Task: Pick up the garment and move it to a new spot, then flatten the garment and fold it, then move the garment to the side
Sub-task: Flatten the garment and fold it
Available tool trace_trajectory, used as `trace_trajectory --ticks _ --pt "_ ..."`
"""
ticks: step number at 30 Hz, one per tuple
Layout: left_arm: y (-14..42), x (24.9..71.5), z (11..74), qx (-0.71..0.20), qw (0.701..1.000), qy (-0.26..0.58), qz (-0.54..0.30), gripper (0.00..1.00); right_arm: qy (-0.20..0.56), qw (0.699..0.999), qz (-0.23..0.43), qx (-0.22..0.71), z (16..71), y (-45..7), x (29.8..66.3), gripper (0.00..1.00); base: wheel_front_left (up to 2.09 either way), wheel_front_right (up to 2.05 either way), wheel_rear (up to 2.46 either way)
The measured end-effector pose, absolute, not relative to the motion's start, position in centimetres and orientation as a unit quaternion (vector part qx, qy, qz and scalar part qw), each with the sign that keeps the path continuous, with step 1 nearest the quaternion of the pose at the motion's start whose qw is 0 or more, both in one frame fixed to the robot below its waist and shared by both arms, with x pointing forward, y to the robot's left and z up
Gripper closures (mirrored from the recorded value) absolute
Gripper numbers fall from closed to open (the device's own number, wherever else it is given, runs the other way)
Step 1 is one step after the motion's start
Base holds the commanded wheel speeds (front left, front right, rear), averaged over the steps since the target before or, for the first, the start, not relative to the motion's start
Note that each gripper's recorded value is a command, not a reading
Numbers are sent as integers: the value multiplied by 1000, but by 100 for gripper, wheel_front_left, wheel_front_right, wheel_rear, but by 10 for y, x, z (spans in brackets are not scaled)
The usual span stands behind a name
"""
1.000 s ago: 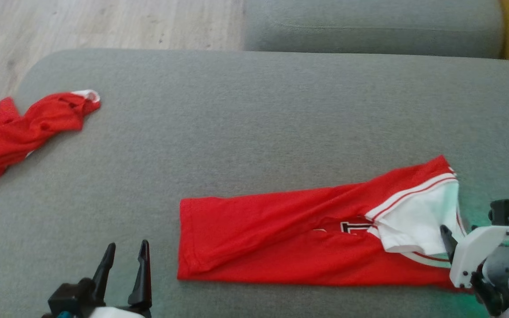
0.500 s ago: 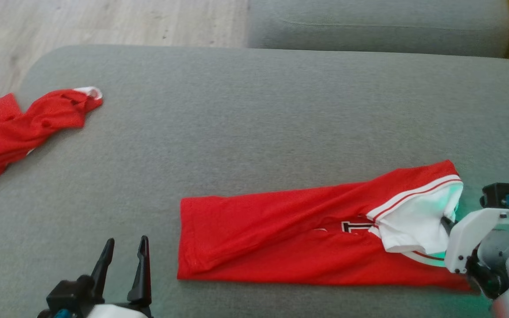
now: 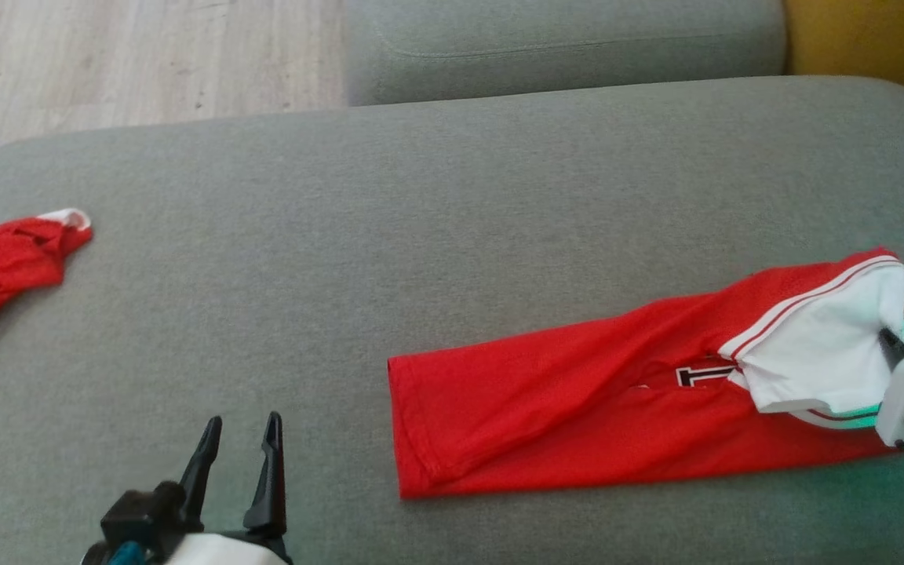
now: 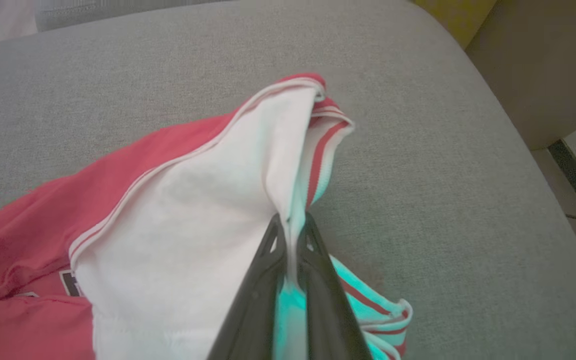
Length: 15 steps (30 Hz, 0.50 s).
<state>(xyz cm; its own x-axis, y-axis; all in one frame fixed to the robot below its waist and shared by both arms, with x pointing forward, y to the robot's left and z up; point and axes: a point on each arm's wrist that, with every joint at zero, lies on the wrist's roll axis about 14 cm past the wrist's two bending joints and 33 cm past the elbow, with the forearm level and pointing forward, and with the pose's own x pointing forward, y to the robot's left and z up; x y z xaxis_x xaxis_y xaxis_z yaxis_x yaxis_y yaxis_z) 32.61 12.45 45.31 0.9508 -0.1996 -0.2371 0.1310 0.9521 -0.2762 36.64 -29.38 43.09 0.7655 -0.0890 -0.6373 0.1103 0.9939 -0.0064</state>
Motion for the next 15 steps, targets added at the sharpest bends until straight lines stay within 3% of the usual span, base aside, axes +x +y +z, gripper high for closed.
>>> trace_trajectory --ticks 8,15 --pt "118 326 452 -127 978 134 -95 0 304 952 -13 27 450 -259 368 100 0 0 0" --pt "121 322 458 -126 980 122 -92 0 259 960 97 35 477 -178 373 100 0 0 0"
